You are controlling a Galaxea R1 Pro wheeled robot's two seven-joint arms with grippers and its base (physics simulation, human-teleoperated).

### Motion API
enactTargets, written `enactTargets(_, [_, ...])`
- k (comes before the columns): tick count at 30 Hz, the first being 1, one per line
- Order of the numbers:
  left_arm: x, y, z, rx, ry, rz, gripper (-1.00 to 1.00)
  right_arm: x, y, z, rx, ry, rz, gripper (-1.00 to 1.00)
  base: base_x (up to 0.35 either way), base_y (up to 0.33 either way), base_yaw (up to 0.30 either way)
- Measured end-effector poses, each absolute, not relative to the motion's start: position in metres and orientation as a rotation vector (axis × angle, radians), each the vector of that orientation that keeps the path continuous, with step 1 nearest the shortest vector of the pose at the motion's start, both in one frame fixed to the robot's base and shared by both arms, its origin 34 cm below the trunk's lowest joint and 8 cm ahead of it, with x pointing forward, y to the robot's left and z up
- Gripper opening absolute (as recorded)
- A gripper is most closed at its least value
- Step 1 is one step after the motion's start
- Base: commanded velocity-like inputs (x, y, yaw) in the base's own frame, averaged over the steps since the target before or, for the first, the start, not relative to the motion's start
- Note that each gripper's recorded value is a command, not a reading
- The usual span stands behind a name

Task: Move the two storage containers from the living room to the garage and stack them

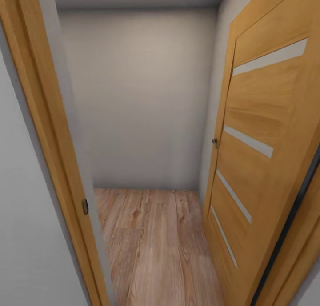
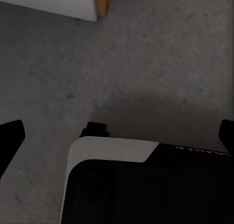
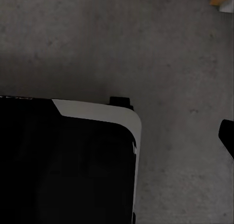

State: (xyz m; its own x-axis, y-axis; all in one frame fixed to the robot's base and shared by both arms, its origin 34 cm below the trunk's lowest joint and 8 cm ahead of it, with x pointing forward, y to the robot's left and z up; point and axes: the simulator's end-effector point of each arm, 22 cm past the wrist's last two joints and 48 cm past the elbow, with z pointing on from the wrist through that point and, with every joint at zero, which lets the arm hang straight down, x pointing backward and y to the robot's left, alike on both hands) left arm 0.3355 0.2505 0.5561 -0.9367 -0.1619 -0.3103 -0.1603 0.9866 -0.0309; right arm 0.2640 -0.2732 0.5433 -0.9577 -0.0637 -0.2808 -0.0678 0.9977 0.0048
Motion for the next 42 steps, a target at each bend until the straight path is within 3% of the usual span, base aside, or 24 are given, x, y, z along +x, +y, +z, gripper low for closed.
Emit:
enactTargets(35, [0.3371, 0.2508, 0.5566, -0.234, 2.808, -0.007, 1.0, 0.2664, -0.2748, 0.544, -0.095, 2.845, 0.018, 1.0, 0.299, -0.135, 0.02])
enactTargets(42, [0.3382, 0.2511, 0.5567, -0.234, 2.803, -0.006, 1.0, 0.2664, -0.275, 0.5439, -0.095, 2.845, 0.017, 1.0, 0.11, -0.027, 0.0])
